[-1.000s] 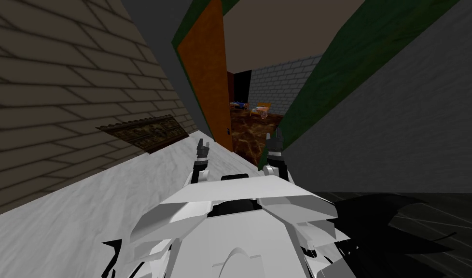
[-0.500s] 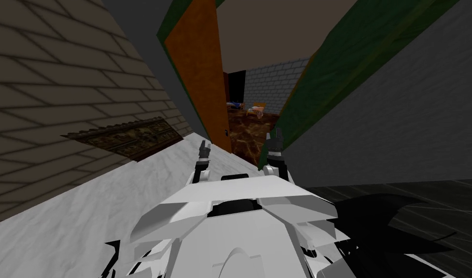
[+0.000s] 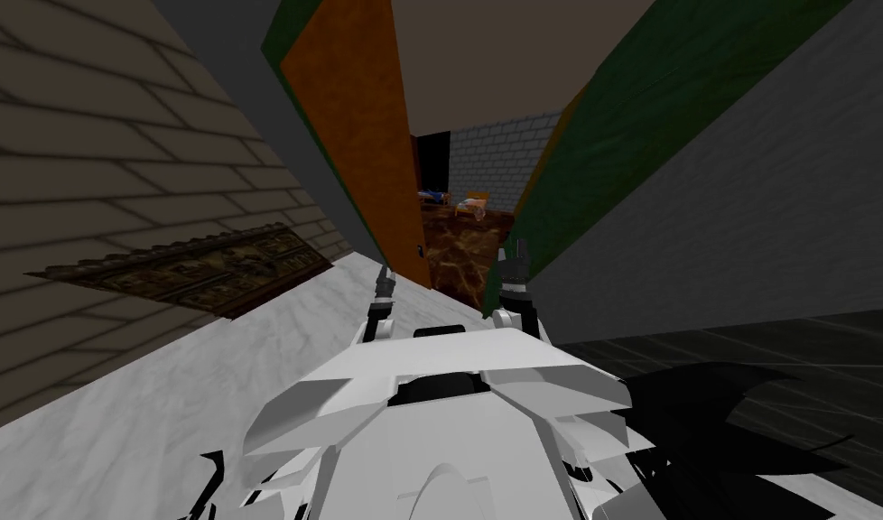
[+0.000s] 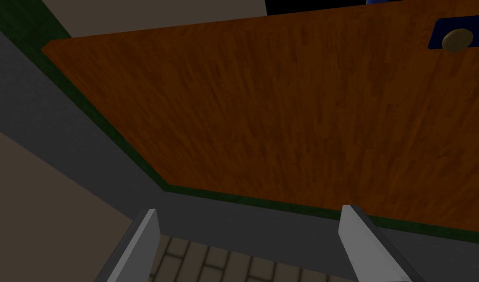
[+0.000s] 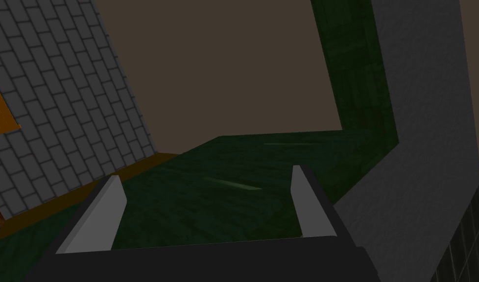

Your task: Push the door open

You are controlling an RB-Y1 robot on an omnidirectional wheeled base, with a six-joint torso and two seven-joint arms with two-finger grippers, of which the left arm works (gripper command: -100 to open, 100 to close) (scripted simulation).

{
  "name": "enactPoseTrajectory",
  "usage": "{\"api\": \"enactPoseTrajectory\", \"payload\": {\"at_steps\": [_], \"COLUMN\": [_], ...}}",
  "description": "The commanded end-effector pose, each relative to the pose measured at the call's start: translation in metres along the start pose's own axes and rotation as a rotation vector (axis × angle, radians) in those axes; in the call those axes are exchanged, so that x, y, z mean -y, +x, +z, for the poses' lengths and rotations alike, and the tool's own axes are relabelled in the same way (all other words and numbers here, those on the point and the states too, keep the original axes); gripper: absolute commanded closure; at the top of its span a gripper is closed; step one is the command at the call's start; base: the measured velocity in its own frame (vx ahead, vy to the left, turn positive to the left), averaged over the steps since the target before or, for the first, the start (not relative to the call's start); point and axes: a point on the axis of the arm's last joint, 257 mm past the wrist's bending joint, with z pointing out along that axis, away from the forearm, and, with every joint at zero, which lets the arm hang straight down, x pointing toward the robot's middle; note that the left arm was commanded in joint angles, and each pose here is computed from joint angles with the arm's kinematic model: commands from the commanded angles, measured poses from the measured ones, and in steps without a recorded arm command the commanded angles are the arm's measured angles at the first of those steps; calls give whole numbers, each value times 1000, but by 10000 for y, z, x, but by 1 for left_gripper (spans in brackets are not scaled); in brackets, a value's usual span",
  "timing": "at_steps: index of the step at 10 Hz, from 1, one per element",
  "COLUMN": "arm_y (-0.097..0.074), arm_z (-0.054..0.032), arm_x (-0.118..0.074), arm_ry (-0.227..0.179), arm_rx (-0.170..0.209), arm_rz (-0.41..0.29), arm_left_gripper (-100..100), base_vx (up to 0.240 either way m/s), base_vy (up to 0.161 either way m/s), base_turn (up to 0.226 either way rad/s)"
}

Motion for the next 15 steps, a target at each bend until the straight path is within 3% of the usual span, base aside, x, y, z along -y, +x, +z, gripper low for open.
{"api": "enactPoseTrajectory", "payload": {"at_steps": [1, 15], "arm_y": [4, 50], "arm_z": [-13, -245], "arm_x": [-120, -965], "arm_ry": [-19, -172], "arm_rx": [-3, -19], "arm_rz": [-1, -16], "arm_left_gripper": [-100, -100], "base_vx": [74, 66], "base_vy": [78, 77], "base_turn": [-124, -138]}}
